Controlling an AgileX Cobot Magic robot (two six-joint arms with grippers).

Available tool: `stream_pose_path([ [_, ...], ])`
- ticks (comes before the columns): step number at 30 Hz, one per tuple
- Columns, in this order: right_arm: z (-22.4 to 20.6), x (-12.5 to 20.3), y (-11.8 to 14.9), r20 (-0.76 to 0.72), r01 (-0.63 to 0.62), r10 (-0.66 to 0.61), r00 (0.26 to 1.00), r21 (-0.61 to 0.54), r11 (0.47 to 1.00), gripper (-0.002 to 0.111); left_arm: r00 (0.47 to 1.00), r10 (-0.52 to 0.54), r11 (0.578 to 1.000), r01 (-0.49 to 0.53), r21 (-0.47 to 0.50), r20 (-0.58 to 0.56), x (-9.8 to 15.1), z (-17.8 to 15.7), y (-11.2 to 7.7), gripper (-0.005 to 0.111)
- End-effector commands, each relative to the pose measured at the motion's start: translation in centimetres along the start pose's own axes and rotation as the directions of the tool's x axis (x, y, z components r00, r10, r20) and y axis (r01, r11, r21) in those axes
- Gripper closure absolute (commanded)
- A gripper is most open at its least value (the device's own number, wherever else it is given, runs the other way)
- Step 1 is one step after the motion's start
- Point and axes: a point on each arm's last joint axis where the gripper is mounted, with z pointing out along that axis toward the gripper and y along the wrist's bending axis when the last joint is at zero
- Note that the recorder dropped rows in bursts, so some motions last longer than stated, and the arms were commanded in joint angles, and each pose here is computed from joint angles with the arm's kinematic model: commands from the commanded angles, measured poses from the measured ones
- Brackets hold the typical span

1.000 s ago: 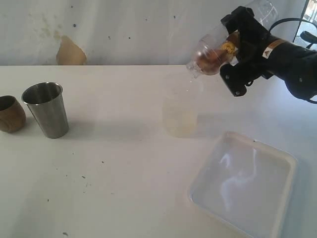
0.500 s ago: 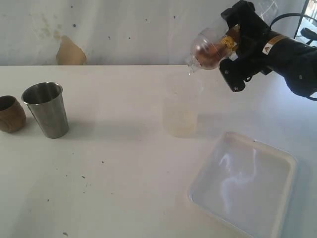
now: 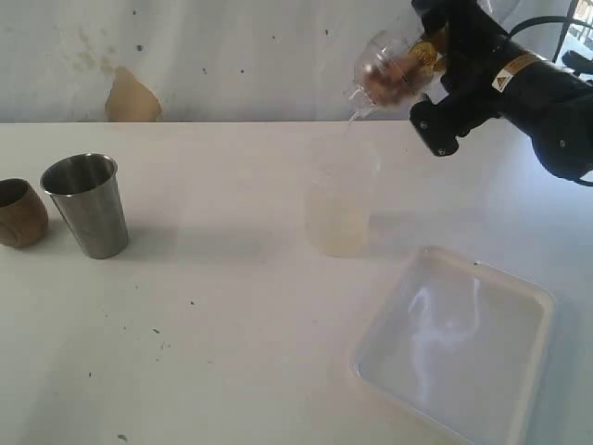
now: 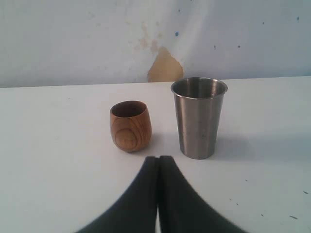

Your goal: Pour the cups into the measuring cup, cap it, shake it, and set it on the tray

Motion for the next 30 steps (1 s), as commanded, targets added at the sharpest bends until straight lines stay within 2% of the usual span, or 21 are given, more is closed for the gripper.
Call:
stream_pose_path([
  [1,-0.1,0.5,-0.6,-0.009,0.09,-0.09,0.996,0.01,0.996,0.108,1.0,-0.002,1.0,0.002,-0.001,0.005,0.1,0.0,0.0,0.107],
  [3,-0.1,0.2,-0.2,0.028,0.135,-0.134,0.991,-0.025,0.991,0.108,1.0,-0.002,1.0,0.002,-0.001,0.005,0.1,0.0,0.0,0.107],
  [8,-0.1,0.0,0.1,0.057,0.152,-0.149,0.987,-0.051,0.987,0.108,1.0,-0.002,1.0,0.002,-0.001,0.005,0.1,0.0,0.0,0.107],
  [19,-0.2,-1.1,-0.3,0.167,0.35,-0.353,0.921,0.044,0.936,0.108,1.0,-0.002,1.0,0.002,-0.001,0.005,0.1,0.0,0.0,0.107],
  [30,-0.2,-1.1,-0.9,0.141,0.354,-0.366,0.92,0.101,0.93,0.108,1.0,-0.002,1.0,0.002,-0.001,0.005,0.1,0.0,0.0,0.107],
])
